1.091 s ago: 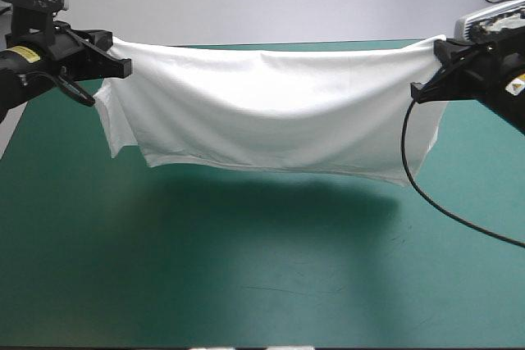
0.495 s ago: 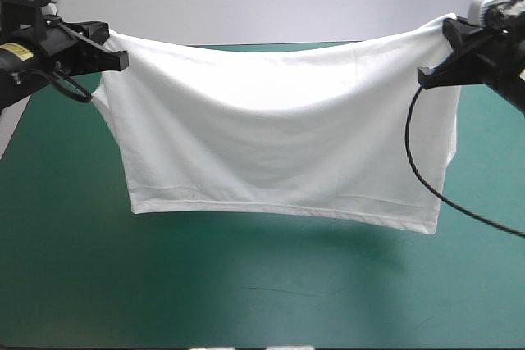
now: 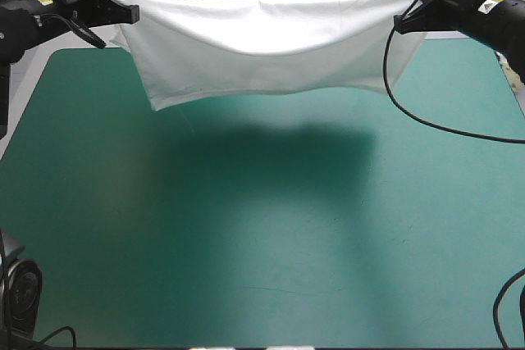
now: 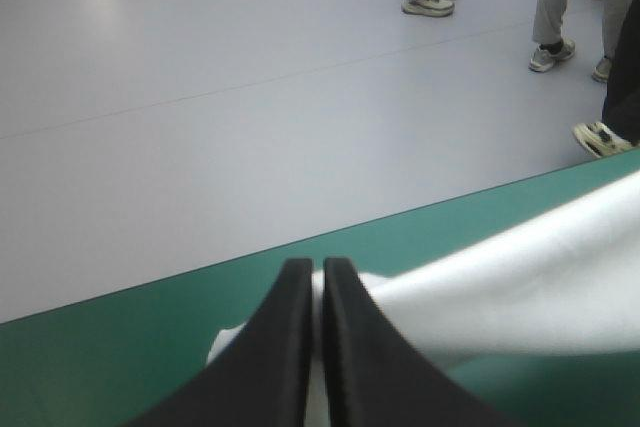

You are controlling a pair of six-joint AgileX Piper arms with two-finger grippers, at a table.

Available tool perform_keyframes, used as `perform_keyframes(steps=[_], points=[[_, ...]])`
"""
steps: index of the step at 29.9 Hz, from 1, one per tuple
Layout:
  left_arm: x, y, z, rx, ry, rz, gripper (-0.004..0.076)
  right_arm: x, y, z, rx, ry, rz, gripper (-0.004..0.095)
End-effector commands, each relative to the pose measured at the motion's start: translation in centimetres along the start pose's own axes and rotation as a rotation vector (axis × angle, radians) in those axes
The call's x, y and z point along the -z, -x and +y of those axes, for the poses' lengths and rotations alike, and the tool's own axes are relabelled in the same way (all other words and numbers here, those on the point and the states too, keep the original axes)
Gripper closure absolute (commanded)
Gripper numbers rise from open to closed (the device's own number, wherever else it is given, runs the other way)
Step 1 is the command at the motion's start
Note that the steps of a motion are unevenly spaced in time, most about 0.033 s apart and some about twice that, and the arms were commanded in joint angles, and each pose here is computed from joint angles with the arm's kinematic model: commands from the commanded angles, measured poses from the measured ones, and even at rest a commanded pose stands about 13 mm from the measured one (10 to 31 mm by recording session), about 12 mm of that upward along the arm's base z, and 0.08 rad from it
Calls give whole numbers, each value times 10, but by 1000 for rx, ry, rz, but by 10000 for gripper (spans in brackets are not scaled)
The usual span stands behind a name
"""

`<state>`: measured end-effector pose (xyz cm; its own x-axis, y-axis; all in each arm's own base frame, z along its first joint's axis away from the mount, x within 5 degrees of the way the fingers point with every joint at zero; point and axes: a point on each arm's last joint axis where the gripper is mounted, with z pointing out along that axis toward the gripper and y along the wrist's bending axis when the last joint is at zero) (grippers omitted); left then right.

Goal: Fold the cloth

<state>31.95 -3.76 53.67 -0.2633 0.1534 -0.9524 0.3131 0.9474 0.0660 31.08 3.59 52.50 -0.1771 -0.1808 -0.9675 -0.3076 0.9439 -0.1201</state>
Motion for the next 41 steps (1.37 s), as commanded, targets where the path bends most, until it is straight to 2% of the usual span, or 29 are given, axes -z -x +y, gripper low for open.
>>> perform_keyframes(steps=[1, 4, 8, 14, 27, 31, 35, 38, 41], points=[[10, 4, -3, 1, 7, -50, 705, 13, 13, 2, 10, 1, -55, 912], [-13, -27, 0, 20, 2, 74, 705, -5, -13, 4, 0, 39, 67, 912], [-26, -75, -2, 33, 6, 207, 705, -22, -69, 11, -29, 87, 231, 912], [-19, -135, -11, 56, -1, 329, 705, -12, -144, 25, -74, 89, 366, 912], [33, -202, -36, 63, -84, 597, 705, 59, -228, 57, -154, 112, 550, 912], [41, -246, -45, 117, -109, 718, 705, 74, -258, 67, -179, 136, 648, 912], [52, -284, -53, 139, -127, 816, 705, 85, -277, 70, -187, 120, 729, 912], [62, -299, -57, 141, -139, 869, 705, 94, -292, 75, -202, 145, 843, 912], [71, -306, -61, 152, -151, 877, 705, 101, -301, 78, -219, 153, 877, 912]])
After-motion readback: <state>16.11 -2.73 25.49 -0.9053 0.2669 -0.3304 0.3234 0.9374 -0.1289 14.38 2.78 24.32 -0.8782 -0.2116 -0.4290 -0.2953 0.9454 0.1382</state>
